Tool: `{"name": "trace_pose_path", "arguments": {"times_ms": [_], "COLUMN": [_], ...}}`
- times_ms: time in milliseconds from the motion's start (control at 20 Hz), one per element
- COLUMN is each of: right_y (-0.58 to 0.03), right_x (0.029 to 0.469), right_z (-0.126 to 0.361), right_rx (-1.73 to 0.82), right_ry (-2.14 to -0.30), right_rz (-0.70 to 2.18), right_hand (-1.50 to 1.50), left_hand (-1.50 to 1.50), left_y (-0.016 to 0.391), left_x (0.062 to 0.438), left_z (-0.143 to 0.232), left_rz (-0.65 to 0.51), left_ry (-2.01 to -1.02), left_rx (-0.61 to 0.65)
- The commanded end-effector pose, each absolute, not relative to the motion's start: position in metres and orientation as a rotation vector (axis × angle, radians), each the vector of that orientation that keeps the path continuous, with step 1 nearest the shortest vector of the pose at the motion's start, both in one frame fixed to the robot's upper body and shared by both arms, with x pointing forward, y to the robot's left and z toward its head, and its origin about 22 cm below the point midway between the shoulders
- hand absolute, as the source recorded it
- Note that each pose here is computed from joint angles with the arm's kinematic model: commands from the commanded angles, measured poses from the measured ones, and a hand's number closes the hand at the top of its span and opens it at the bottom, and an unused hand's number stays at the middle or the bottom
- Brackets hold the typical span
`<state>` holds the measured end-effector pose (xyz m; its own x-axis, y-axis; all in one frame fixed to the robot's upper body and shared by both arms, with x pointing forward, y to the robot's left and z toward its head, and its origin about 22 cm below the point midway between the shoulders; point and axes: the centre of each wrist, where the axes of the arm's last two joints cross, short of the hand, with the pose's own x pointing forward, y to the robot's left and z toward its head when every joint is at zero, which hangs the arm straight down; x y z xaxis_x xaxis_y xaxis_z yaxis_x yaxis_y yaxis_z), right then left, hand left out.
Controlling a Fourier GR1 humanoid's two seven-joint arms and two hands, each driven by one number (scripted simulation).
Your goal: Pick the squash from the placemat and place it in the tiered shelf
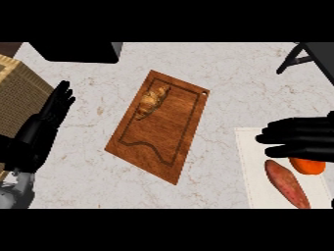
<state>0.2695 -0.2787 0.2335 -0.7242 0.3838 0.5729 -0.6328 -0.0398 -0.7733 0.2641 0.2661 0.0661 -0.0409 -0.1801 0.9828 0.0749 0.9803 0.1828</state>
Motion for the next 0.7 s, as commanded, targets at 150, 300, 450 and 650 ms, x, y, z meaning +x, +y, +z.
{"name": "trace_pose_path", "arguments": {"times_ms": [150, 300, 450, 650], "right_y": [-0.276, -0.270, -0.278, -0.302], "right_x": [0.263, 0.261, 0.258, 0.271], "right_z": [0.216, 0.202, 0.187, 0.162], "right_rx": [0.403, 0.346, 0.306, 0.160], "right_ry": [-1.358, -1.326, -1.308, -1.369], "right_rz": [2.044, 2.123, 2.181, 2.269], "right_hand": [-1.50, -1.50, -1.50, -1.50], "left_hand": [0.00, 0.00, 0.00, 0.00], "left_y": [0.268, 0.261, 0.268, 0.266], "left_x": [0.262, 0.267, 0.270, 0.269], "left_z": [0.069, 0.065, 0.074, 0.071], "left_rz": [-0.206, -0.202, -0.193, -0.207], "left_ry": [-1.596, -1.589, -1.592, -1.590], "left_rx": [0.074, 0.072, 0.099, 0.076]}}
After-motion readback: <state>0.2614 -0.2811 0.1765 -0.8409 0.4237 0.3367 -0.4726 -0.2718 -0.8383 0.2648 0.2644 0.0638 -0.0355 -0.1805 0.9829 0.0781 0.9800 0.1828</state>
